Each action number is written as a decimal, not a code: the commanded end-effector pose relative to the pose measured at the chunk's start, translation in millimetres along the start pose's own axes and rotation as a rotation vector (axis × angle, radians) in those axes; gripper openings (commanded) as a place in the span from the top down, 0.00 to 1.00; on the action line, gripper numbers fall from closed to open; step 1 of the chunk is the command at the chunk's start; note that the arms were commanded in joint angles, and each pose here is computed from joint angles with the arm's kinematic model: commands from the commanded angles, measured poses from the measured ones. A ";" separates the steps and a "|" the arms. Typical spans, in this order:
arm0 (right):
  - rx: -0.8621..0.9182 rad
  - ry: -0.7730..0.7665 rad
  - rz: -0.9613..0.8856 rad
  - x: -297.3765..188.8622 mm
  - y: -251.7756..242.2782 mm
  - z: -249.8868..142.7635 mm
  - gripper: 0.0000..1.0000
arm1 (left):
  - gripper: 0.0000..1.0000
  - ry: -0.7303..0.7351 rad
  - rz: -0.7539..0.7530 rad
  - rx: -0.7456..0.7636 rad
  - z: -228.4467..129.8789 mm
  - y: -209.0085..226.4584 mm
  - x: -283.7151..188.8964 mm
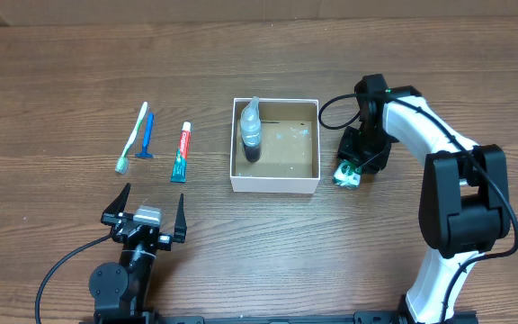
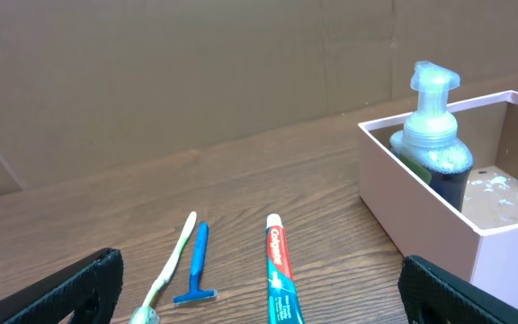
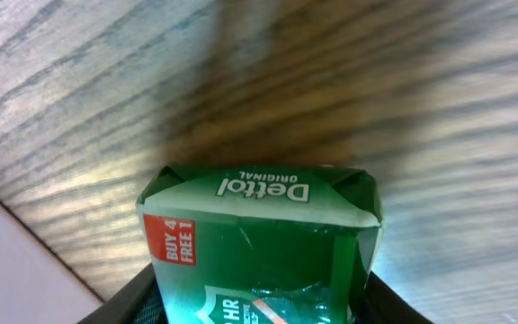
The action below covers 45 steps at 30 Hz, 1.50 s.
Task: Pack container
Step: 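Place the soap bar into the box beside the bottle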
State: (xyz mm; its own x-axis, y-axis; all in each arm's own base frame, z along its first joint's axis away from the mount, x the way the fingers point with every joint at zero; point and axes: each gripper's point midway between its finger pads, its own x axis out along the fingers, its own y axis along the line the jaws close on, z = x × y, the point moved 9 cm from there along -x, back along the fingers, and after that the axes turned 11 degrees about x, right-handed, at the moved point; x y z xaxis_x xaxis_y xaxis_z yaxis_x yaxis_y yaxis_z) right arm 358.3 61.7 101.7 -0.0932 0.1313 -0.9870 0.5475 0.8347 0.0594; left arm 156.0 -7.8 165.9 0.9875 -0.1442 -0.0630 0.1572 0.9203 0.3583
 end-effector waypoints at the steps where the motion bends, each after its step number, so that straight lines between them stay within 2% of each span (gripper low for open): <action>1: -0.070 -0.087 0.070 -48.2 9.6 15.3 0.65 | 0.00 -0.001 0.013 0.015 -0.5 1.2 -0.5; 9: -0.208 -0.229 0.211 -153.9 21.7 -3.4 0.64 | 0.00 -0.001 0.013 0.015 -0.5 1.2 -0.5; 15: -0.381 -0.262 0.386 -189.3 43.9 -37.4 0.64 | 0.00 -0.001 0.013 0.015 -0.5 1.2 -0.5; 20: -0.492 -0.279 0.398 -181.2 78.9 -67.5 0.64 | 0.00 -0.002 0.014 0.015 -0.5 1.2 -0.5; 27: -0.432 -0.357 0.329 -152.0 116.7 -95.2 0.63 | 0.00 -0.001 0.013 0.015 -0.5 1.2 -0.5; 34: -0.367 -0.346 0.245 -108.2 126.8 -91.9 0.64 | 0.00 -0.001 0.013 0.015 -0.5 1.2 -0.5; 45: -0.361 -0.298 0.183 -49.3 140.1 -74.2 0.64 | 0.00 -0.001 0.013 0.015 -0.5 1.2 -0.5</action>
State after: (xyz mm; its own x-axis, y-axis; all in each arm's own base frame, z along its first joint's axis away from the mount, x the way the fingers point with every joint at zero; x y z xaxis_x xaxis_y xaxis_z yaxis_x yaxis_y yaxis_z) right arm 374.3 211.5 183.0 0.2588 0.2017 -0.9446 0.1851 0.9495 0.2534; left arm 156.0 -7.8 165.9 0.9875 -0.1446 -0.0630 0.1576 0.9202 0.3583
